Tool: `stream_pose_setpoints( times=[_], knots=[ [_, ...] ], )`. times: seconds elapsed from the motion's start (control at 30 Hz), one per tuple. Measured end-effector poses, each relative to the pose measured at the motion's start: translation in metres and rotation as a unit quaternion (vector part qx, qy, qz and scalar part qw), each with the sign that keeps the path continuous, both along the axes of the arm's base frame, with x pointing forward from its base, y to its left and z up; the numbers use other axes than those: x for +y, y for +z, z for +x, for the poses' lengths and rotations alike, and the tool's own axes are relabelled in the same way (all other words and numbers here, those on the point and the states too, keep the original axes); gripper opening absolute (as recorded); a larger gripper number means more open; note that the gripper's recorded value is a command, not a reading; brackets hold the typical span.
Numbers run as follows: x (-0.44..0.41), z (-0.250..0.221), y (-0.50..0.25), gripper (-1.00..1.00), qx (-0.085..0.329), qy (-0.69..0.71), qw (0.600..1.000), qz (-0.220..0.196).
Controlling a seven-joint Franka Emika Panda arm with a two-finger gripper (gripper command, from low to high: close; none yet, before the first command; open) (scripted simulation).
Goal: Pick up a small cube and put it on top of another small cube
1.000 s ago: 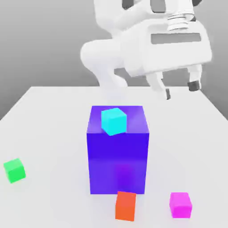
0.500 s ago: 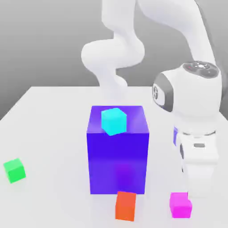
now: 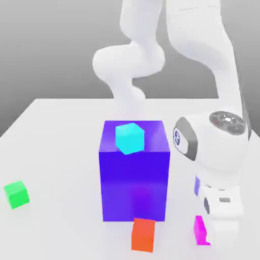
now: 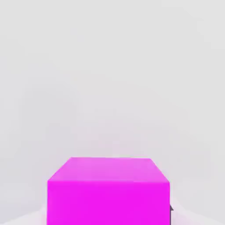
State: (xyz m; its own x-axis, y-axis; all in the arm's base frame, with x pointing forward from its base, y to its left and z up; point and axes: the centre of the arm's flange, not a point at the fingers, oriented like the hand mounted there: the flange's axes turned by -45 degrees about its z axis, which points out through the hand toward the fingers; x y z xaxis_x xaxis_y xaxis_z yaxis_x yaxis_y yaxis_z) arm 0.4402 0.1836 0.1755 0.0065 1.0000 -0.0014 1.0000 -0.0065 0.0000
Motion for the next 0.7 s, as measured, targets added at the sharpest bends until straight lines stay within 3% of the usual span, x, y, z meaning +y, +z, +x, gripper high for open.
stream_pose_setpoints(
  times=[0.07, 0.23, 0.4, 0.53, 0.63, 0.7],
  knots=[
    [-0.008, 0.013, 0.026, -1.0, -0.01, -0.03, 0.999, 0.016],
    [-0.126, 0.055, 0.07, -1.0, -0.04, -0.209, 0.976, 0.044],
    [-0.253, 0.05, 0.091, -1.0, -0.053, -0.364, 0.928, 0.052],
    [-0.387, 0.0, 0.099, -1.0, -0.055, -0.514, 0.855, 0.048],
    [-0.493, -0.088, 0.09, -1.0, -0.036, -0.638, 0.768, 0.029],
    [-0.515, -0.131, 0.076, -1.0, -0.013, -0.67, 0.743, 0.011]
  ],
)
